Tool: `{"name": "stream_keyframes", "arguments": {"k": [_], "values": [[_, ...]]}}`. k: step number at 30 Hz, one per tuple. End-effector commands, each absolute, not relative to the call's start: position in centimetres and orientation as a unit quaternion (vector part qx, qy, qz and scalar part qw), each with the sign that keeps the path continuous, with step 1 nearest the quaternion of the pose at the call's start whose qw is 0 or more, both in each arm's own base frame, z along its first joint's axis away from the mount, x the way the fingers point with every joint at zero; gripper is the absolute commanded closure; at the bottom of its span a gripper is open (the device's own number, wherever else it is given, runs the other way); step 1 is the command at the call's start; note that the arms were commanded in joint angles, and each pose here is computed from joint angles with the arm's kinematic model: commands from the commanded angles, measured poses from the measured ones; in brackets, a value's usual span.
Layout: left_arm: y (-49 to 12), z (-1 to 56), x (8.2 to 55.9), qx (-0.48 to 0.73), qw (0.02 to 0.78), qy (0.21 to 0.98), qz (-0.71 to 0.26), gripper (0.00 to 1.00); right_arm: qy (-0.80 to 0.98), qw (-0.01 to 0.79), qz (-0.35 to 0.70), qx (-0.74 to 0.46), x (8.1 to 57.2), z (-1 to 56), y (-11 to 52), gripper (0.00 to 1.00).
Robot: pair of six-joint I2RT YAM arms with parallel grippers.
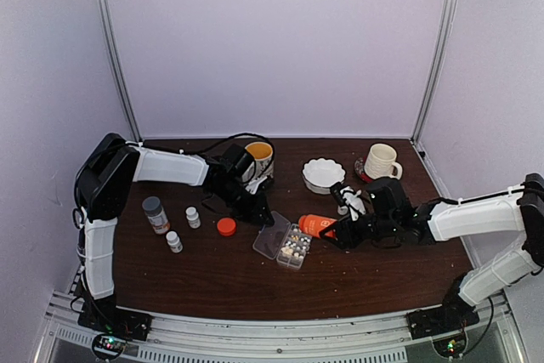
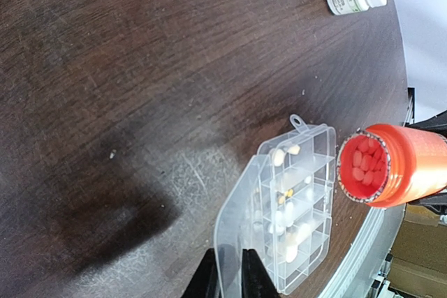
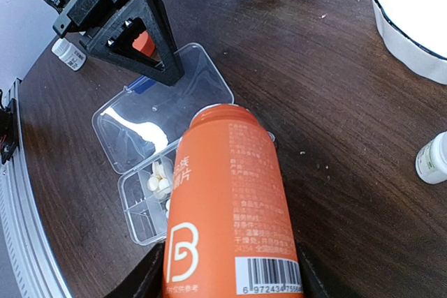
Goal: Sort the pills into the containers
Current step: Pour the pill into the compartment of the pill container.
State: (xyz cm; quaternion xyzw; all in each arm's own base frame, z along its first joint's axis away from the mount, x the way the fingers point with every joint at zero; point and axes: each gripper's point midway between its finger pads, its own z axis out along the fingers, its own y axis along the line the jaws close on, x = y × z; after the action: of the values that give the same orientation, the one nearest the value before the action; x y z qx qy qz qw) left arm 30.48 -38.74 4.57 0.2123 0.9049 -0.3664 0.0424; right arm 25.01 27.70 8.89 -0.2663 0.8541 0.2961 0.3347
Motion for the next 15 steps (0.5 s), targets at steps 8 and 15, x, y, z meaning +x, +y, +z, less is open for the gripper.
{"name": "stream_keyframes", "arguments": {"k": [8,15], "values": [[-39.5,6.0,30.8,0.228,0.058,0.896,-0.378,0.87,0.844,0.363,0.304,-0.251,25.9,10.3,27.9,1.0],[-39.5,6.1,30.8,0.228,0.058,0.896,-0.378,0.87,0.854,0.342,0.296,-0.257,25.8,9.8,28.0,1.0]]}}
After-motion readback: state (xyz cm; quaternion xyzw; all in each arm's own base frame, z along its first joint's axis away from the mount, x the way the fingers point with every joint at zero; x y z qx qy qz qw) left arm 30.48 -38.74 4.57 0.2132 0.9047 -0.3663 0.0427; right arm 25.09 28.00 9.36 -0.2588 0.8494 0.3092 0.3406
